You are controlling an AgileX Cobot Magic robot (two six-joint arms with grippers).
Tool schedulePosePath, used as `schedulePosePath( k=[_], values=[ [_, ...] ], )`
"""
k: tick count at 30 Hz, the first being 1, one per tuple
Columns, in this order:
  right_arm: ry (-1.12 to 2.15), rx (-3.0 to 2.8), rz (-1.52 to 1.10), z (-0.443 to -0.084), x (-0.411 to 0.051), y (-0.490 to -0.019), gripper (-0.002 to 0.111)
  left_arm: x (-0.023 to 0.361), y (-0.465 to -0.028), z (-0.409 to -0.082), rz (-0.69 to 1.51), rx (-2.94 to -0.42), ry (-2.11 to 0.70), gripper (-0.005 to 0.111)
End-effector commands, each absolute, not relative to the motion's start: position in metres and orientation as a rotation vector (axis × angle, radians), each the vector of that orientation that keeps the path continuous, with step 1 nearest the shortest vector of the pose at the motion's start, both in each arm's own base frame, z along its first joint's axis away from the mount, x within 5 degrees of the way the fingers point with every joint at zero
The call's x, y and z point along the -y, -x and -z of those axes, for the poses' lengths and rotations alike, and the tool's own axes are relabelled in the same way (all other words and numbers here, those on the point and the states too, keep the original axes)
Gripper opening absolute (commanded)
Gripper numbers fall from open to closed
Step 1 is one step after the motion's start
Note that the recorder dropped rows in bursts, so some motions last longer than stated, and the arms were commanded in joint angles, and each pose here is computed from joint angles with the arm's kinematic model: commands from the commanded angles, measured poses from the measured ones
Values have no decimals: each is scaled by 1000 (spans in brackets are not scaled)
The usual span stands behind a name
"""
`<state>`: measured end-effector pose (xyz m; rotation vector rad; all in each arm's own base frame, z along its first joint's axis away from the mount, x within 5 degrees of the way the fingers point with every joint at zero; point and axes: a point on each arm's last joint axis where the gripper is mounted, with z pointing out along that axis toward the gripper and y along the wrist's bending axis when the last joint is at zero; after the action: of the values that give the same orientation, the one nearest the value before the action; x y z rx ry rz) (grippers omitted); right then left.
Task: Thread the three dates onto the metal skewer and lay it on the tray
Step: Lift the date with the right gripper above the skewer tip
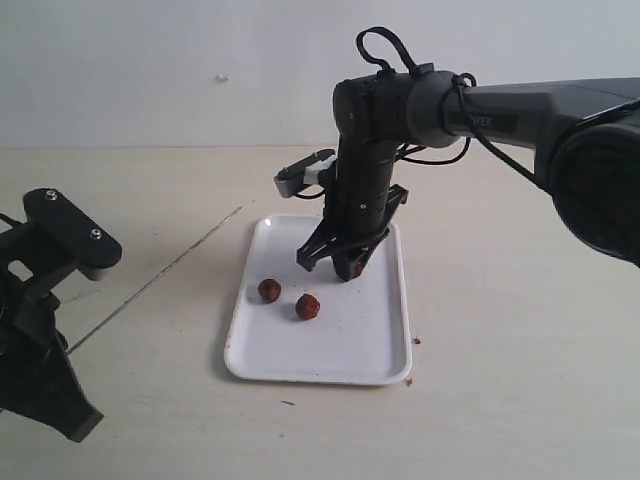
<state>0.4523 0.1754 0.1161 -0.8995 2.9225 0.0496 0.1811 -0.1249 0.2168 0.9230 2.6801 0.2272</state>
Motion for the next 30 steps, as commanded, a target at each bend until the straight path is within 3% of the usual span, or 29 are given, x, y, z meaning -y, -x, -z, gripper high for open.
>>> schedulePosePath(
  k=[1,7,14,21,30],
  values=[
    [773,-2858,59,-151,-170,-461,23,126,-181,-218,-169,-2710,-762,0],
    [615,-2779,55,-187,-171,-468,23,142,-184,-219,71,-2650,-667,0],
    [417,-2684,-30,-213,-166,-476,23,151,-190,-199,149,-2651,-644,0],
    [251,-2657,-304,-221,-163,-482,23,159,-194,-168,222,-2626,-610,0],
    [98,-2574,-581,-229,-168,-488,23,170,-203,-150,321,-2597,-511,0]
  ],
)
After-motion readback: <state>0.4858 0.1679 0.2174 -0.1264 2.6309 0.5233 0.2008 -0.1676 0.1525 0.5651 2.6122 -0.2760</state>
